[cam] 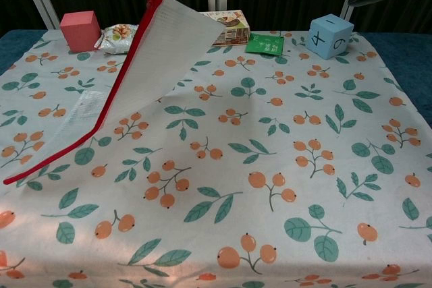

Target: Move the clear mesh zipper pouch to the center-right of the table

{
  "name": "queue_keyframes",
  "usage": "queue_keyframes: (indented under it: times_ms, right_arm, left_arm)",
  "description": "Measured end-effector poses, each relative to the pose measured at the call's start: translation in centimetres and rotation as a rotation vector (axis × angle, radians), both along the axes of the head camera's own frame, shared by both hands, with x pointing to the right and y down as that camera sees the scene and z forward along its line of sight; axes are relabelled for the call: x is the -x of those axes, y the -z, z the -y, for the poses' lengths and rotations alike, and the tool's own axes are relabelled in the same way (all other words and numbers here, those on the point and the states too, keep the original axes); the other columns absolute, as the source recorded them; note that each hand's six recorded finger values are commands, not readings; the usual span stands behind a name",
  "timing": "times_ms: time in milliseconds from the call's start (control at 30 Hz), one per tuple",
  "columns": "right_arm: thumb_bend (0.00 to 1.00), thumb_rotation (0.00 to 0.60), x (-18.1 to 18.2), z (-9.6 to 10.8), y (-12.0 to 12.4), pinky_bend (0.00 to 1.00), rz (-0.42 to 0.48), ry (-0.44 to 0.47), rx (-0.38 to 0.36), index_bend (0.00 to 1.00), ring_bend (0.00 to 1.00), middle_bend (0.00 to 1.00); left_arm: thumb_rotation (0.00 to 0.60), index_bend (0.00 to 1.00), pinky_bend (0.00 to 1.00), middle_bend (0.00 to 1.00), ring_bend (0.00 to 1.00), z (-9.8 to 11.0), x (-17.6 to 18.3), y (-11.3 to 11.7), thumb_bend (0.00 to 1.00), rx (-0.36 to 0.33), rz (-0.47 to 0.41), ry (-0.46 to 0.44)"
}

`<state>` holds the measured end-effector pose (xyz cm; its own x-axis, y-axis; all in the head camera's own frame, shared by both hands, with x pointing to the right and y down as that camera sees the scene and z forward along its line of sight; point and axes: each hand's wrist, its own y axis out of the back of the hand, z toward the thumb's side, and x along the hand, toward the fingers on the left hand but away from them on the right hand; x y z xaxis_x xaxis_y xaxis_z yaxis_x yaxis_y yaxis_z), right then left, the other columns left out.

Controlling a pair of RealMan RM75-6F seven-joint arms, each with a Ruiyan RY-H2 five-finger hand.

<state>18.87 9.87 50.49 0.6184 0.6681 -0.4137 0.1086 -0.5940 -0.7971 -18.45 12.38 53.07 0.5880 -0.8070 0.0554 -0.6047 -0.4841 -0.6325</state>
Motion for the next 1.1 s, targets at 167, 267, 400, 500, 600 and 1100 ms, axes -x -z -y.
queue_keyframes:
  times_ms: [167,267,400,500,600,1100]
  right_arm:
    - [0.12,0.6,2.4,0.1,-0.5,0.0,0.006,0.032,0.046,0.23,0.0,0.2]
    - [0.13,0.6,3.8,-0.1,-1.0,0.0,0.021,0.047,0.07,0.24,0.0,0.2]
    - [0.14,0.6,5.0,-0.2,-2.0,0.0,0.044,0.039,0.11,0.25,0.0,0.2]
    - [0.15,0.6,5.7,-0.1,-2.8,0.0,0.067,0.03,0.133,0.25,0.0,0.2]
    - [0.15,0.6,6.6,0.0,-3.5,0.0,0.09,0.027,0.15,0.25,0.0,0.2]
    - [0.16,0.6,11.7,0.2,-4.7,0.0,0.22,0.056,0.166,0.25,0.0,0.2]
  left_arm:
    - [0.6,0.66,0.2,0.23,0.13,0.3,0.8,-0.1,0.36,0.016,-0.003,0.056]
    - [0.6,0.66,0.2,0.23,0.13,0.1,1.2,-0.2,0.36,0.028,0.0,0.083]
    - [0.6,0.66,0.27,0.27,0.18,-0.1,1.7,-0.4,0.36,0.033,0.015,0.111]
    - [0.6,0.66,0.3,0.28,0.2,-0.2,2.1,-0.4,0.37,0.025,0.032,0.14]
    - [0.6,0.66,0.29,0.28,0.2,-0.3,2.4,-0.3,0.36,0.015,0.05,0.173]
    - [0.6,0.67,0.24,0.26,0.18,-1.0,3.4,0.4,0.36,0.007,0.038,0.318]
